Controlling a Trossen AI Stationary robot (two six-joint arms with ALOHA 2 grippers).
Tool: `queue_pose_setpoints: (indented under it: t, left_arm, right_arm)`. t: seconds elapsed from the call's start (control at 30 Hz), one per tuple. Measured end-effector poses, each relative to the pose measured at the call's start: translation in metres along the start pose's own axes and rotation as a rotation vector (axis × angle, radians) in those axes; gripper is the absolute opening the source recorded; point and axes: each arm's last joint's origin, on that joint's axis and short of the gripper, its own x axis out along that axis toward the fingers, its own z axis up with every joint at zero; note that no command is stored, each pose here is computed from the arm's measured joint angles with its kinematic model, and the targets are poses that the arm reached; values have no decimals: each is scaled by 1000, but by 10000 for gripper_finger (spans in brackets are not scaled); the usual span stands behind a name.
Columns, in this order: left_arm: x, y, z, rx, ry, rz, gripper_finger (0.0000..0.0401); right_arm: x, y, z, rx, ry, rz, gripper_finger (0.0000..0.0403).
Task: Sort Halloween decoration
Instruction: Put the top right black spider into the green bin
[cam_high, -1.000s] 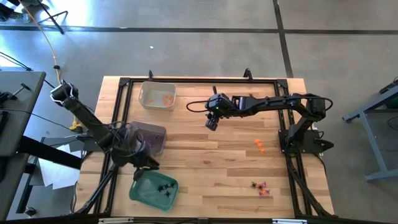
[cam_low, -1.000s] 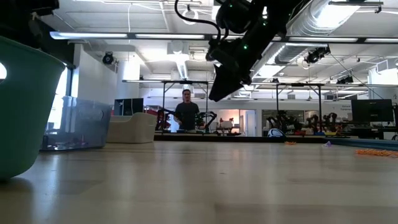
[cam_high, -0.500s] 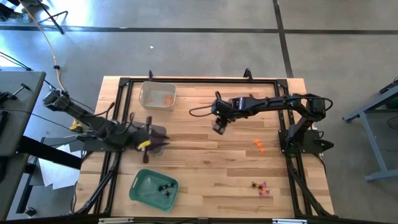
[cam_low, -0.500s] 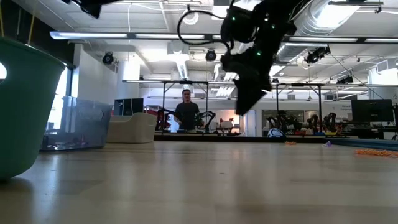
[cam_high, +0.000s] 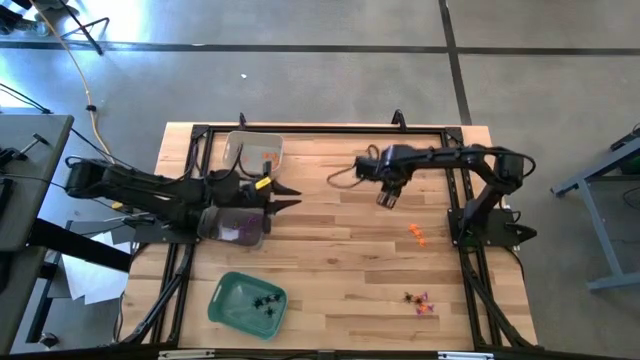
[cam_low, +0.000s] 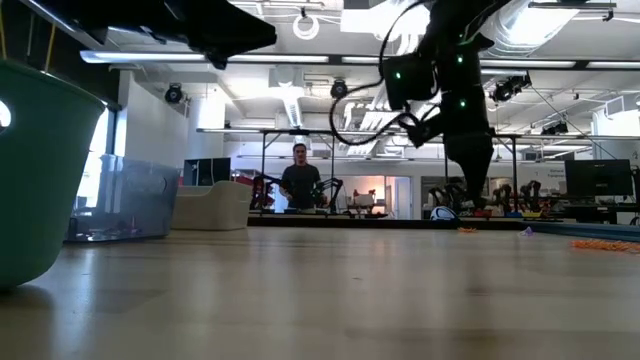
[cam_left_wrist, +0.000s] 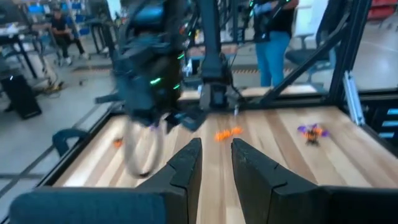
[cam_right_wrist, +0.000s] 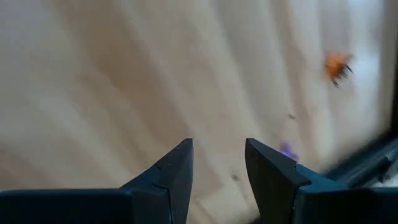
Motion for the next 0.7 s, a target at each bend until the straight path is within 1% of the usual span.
queue_pose_setpoints:
  t: [0.07, 0.13, 0.23, 0.3, 0.4, 0.47, 0.5, 0.57, 0.63, 0.7]
  left_arm:
    - [4, 2, -1, 11, -19, -8, 76]
    - [6, 3, -1, 20, -24, -9, 76]
    - [6, 6, -1, 20, -31, 2, 76]
    - [6, 8, -1, 28, -30, 8, 76]
    - [6, 10, -1, 44, -37, 21, 76]
    - [6, 13, 0, 43, -44, 32, 76]
    - [6, 15, 0, 43, -45, 39, 76]
    - [6, 18, 0, 42, -50, 53, 76]
    - [6, 21, 1, 40, -63, 68, 76]
    - [6, 24, 2, 40, -77, 81, 76]
  right_arm:
    - [2, -19, 0, 32, 8, 5, 142]
    - [0, -39, -1, 69, -16, 15, 142]
    - [-3, -72, -3, 152, -112, 35, 142]
    - [0, -94, -9, 231, -177, 39, 142]
    - [14, -117, -18, 362, -263, 138, 142]
    - [29, -123, -22, 421, -314, 219, 142]
    - [37, -124, -24, 432, -322, 230, 142]
    - [50, -126, -28, 448, -333, 210, 142]
    - [58, -129, -30, 463, -353, 180, 142]
    - [64, -131, -32, 481, -360, 174, 142]
